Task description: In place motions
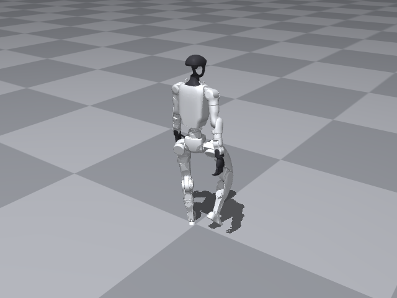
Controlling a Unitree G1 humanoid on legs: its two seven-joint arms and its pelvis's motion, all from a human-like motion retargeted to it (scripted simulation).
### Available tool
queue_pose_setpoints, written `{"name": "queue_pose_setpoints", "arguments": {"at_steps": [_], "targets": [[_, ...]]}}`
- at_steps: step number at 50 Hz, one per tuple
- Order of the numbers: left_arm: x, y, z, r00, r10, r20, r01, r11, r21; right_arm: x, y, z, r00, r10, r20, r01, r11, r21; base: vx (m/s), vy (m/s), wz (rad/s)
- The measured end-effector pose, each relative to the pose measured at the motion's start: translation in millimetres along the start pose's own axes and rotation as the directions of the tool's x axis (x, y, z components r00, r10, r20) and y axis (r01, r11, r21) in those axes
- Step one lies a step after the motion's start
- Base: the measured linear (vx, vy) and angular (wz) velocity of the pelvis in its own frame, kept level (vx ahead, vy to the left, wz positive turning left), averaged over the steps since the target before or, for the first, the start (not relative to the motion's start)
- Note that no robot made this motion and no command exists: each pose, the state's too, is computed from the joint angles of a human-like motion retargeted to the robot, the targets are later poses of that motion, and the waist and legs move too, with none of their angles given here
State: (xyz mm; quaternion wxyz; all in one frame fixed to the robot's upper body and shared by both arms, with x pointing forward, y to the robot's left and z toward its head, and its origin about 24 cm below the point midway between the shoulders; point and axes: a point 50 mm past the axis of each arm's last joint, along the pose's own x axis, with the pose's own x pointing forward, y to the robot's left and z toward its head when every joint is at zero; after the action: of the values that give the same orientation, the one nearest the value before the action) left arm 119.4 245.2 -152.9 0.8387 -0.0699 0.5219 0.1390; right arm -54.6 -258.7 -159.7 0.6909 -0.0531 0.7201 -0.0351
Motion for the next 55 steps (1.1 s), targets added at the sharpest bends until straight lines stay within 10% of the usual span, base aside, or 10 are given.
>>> {"name": "queue_pose_setpoints", "arguments": {"at_steps": [12,55], "targets": [[3.3,-7.5,42.9,0.988,-0.017,0.153,0.022,0.999,-0.031,-1.1,-1.9,-7.3,1.0,-0.006,-0.02,0.007,0.999,0.034,-0.05,-0.06,-0.18],[-87.6,11.1,-208.6,0.858,0.012,-0.513,-0.126,0.974,-0.187,-3.3,62.4,140.1,0.923,0.202,0.328,-0.136,0.968,-0.213,0.01,-0.12,-0.03]]}}
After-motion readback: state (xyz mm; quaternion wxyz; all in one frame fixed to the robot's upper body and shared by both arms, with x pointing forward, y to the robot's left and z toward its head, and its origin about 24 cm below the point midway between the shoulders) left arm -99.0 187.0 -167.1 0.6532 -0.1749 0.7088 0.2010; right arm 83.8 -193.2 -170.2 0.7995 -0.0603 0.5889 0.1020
